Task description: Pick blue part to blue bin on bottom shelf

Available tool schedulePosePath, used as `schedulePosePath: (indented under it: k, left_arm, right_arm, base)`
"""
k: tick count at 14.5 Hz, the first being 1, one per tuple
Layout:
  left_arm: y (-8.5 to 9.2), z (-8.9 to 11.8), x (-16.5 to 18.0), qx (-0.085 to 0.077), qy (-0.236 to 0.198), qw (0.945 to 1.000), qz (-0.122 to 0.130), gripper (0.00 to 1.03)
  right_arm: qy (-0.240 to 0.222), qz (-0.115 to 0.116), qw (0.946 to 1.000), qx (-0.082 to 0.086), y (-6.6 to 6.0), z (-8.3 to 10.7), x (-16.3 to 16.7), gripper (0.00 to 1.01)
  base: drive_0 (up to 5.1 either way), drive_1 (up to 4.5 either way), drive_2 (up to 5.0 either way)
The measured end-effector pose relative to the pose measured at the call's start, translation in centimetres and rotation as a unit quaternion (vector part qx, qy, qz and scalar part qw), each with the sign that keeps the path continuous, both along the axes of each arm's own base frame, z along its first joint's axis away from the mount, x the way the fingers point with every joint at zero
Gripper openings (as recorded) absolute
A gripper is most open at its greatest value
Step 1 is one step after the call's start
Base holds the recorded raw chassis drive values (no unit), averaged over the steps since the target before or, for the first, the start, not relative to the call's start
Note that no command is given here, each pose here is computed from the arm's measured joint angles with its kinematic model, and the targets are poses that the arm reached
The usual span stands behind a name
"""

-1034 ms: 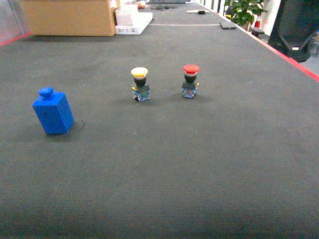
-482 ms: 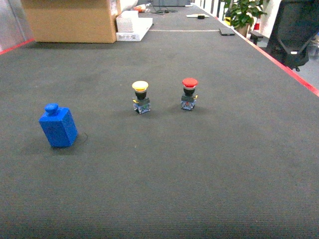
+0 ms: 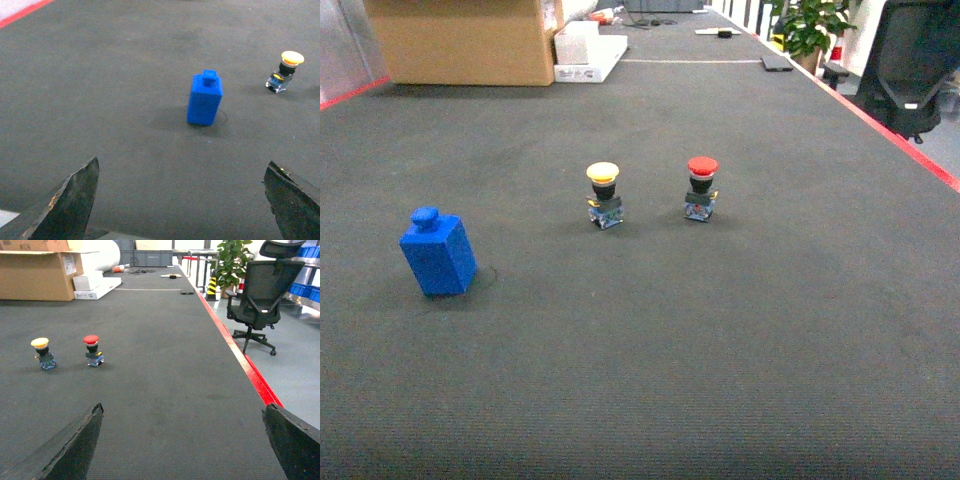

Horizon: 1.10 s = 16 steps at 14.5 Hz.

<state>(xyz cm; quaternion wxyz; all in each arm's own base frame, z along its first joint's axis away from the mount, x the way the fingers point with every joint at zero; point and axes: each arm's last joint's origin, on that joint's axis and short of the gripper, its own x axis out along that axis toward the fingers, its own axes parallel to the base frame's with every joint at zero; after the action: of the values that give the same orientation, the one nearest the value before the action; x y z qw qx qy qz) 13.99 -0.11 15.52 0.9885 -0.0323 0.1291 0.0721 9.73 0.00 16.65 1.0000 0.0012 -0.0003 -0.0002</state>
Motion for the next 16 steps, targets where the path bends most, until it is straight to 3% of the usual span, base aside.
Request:
schedulePosePath:
  k: [2,3,4,5,6,15,16]
  left_arm:
    - [-0.3,1.0,5.6,0.000,-0.005,0.9994,-0.034,0.98]
    - [-0.6,0.5,10.0,-0.004,0.015,0.9986,-0.050,0.98]
    - [-0.8,-1.1,12.3,-0.007,0.060,0.9964,-0.060,0.98]
    - [-1.1,-4.0,15.3,-0.008,0.121,0.9902,-0.069,0.98]
    - [-1.4,-4.4,19.5,-0.006,0.121,0.9900,-0.073,0.98]
    - [-1.2,-6.8,25.3,-0.002,0.156,0.9847,-0.077,0.98]
    - [-1.2,-7.0,25.6,0.000,0.164,0.9834,-0.078,0.94]
  right_arm:
    - [0.000,0.000,1.0000,0.000,0.0,0.0,0.0,0.98]
    - [0.000,0.000,1.0000,0.000,0.0,0.0,0.0,0.98]
    - [0.000,0.000,1.0000,0.000,0.0,0.0,0.0,0.98]
    - [0.000,0.000,1.0000,0.000,0.0,0.0,0.0,0.98]
    - [0.000,0.000,1.0000,0.000,0.0,0.0,0.0,0.98]
    - [0.000,0.000,1.0000,0.000,0.0,0.0,0.0,0.98]
    - [0.000,0.000,1.0000,0.000,0.0,0.0,0.0,0.98]
  base:
    - [0.0,0.00,0.0]
    - [0.0,0.00,0.0]
    - [0.0,0.00,0.0]
    - [0.0,0.00,0.0]
    - [0.0,0.00,0.0]
    - [0.0,0.00,0.0]
    - [0.0,0.00,0.0]
